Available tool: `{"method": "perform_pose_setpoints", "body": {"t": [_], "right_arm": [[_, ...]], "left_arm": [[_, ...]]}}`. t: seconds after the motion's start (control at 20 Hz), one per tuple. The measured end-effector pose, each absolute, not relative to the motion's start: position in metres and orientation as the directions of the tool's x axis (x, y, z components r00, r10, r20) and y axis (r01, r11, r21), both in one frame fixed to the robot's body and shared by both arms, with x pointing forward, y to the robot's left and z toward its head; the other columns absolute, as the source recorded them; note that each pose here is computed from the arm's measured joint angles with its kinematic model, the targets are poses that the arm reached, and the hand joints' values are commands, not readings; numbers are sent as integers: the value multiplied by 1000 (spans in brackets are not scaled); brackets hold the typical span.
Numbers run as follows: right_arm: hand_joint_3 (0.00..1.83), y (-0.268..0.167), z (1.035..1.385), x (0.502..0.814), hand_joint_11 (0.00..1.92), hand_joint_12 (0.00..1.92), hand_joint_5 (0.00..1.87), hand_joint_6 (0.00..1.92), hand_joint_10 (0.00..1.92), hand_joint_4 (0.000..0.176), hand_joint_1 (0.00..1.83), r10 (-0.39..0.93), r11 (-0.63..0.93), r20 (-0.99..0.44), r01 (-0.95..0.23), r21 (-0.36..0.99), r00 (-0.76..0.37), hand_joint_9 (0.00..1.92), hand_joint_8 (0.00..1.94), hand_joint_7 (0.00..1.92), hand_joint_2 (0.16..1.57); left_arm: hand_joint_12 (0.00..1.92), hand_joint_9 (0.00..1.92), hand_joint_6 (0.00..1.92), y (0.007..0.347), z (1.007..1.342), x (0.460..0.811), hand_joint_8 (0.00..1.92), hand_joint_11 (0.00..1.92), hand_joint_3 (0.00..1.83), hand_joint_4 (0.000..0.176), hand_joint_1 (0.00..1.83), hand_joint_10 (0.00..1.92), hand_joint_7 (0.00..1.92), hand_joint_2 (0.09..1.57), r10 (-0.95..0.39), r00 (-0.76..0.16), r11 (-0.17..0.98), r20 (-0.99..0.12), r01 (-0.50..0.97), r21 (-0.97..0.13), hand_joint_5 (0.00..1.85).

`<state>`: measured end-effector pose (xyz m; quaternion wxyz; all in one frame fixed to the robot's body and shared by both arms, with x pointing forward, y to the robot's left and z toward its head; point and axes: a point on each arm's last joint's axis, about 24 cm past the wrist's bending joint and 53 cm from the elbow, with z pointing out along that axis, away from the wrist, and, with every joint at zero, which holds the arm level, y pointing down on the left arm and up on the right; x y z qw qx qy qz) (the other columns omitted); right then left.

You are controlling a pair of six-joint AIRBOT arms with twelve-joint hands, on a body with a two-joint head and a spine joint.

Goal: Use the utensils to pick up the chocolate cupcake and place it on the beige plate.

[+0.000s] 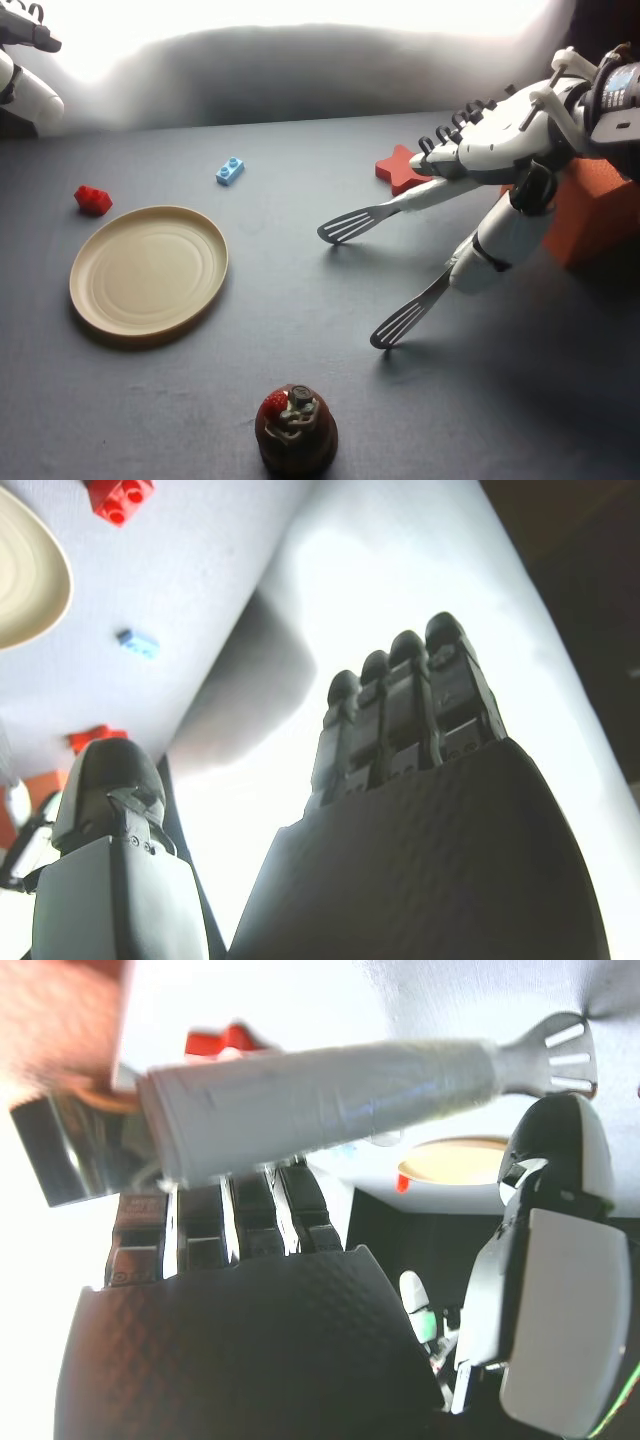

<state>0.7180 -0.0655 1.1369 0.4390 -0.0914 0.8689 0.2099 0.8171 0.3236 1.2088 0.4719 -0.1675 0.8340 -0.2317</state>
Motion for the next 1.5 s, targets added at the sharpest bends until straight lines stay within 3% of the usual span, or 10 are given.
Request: {"method": "perform_pose_setpoints", "body": {"t": [0.35,0.4,1.0,1.35,1.5], "right_arm": [[19,-57,1133,716,0,0,0,0,0,0,544,-8,878,-822,-397,267,-570,0,0,0,957],[11,-54,1132,715,0,0,0,0,0,0,631,-10,873,-826,-408,268,-564,0,0,0,947],[7,-50,1126,718,0,0,0,0,0,0,653,-4,861,-833,-425,278,-553,0,0,0,979],[0,-50,1126,718,0,0,0,0,0,0,879,2,861,-830,-421,285,-558,0,0,0,979],[3,-49,1125,719,26,12,18,7,7,0,865,6,861,-828,-418,289,-560,18,11,31,988]], "left_arm": [[33,76,1,324,1210,818,1,17,0,0,472,1,79,1022,-500,-493,836,-712,-60,-546,114],[40,83,2,324,1210,818,2,25,0,0,473,4,80,1015,-501,-493,836,-712,-60,-546,118],[7,57,9,324,1210,818,0,15,0,0,473,2,53,1024,-504,-493,834,-710,-62,-549,94],[11,58,0,324,1210,818,2,14,0,0,462,2,62,1016,-503,-492,834,-710,-62,-548,93],[14,62,0,324,1210,818,0,17,1,0,452,3,52,1021,-503,-492,834,-710,-62,-548,83]]}}
